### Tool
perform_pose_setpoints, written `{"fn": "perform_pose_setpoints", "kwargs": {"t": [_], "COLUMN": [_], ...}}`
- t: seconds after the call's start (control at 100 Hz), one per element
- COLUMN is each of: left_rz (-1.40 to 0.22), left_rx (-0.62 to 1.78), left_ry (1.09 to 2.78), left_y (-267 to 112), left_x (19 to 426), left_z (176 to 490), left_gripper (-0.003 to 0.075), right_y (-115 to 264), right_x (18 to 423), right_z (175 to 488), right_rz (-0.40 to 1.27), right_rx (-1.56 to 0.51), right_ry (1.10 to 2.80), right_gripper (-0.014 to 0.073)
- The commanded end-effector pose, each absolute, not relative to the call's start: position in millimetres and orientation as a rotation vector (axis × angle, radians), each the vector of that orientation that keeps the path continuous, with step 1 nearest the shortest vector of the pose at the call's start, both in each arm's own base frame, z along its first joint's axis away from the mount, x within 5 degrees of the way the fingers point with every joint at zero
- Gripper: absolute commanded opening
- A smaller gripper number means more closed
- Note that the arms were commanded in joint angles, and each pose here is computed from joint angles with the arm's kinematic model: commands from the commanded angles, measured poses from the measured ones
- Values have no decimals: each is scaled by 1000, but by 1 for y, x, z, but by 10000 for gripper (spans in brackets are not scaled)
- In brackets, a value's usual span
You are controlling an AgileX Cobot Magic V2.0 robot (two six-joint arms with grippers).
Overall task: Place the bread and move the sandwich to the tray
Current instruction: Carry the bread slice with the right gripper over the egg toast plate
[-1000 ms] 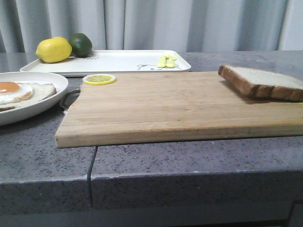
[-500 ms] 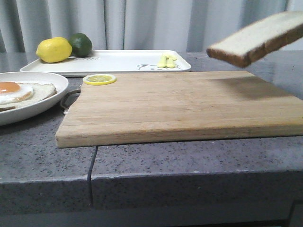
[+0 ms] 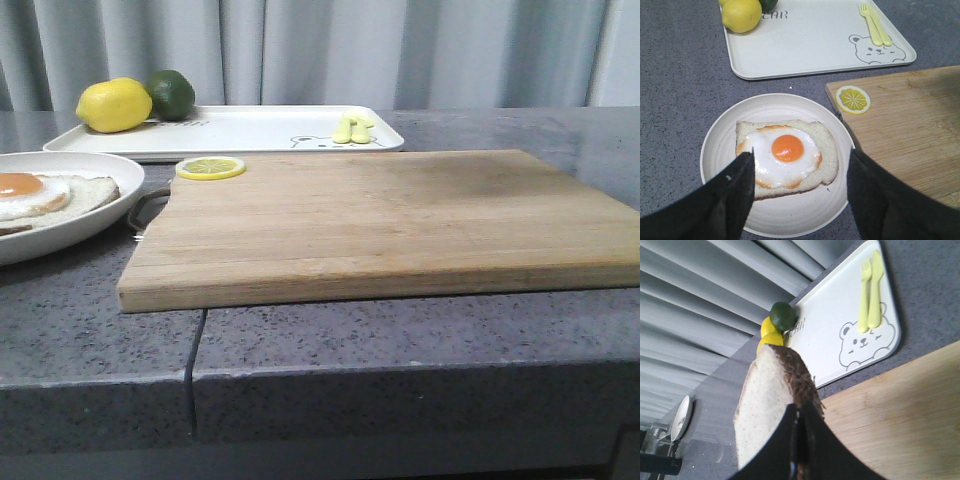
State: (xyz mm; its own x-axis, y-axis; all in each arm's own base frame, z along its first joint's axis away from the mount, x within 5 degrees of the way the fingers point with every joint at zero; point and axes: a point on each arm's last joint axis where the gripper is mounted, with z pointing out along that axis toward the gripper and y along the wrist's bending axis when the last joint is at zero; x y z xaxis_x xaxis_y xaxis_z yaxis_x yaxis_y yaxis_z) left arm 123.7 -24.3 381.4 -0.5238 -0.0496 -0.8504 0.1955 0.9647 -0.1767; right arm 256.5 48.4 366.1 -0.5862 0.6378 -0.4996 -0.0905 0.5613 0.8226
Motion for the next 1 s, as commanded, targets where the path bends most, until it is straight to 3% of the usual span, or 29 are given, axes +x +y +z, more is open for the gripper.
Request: {"fn": "perform_pose_setpoints", "kwargs": {"t": [0.0,0.55,0.99], "left_rz": [-324,-324,-324], "left_rx": [83,83,83], "left_ry": [1999,1999,1999], "left_y": [-25,-25,-25], "left_x": [126,126,126], "left_z": [397,397,397], "left_gripper": [386,386,386], "right_y": [59,143,206], "right_x": [253,282,299], "right_z": [387,368,327], "right_rz": [1131,1237,1285], "right_rx": [417,376,369], "right_ry": [1854,1938,2088], "right_gripper": [-65,-64,-64]}}
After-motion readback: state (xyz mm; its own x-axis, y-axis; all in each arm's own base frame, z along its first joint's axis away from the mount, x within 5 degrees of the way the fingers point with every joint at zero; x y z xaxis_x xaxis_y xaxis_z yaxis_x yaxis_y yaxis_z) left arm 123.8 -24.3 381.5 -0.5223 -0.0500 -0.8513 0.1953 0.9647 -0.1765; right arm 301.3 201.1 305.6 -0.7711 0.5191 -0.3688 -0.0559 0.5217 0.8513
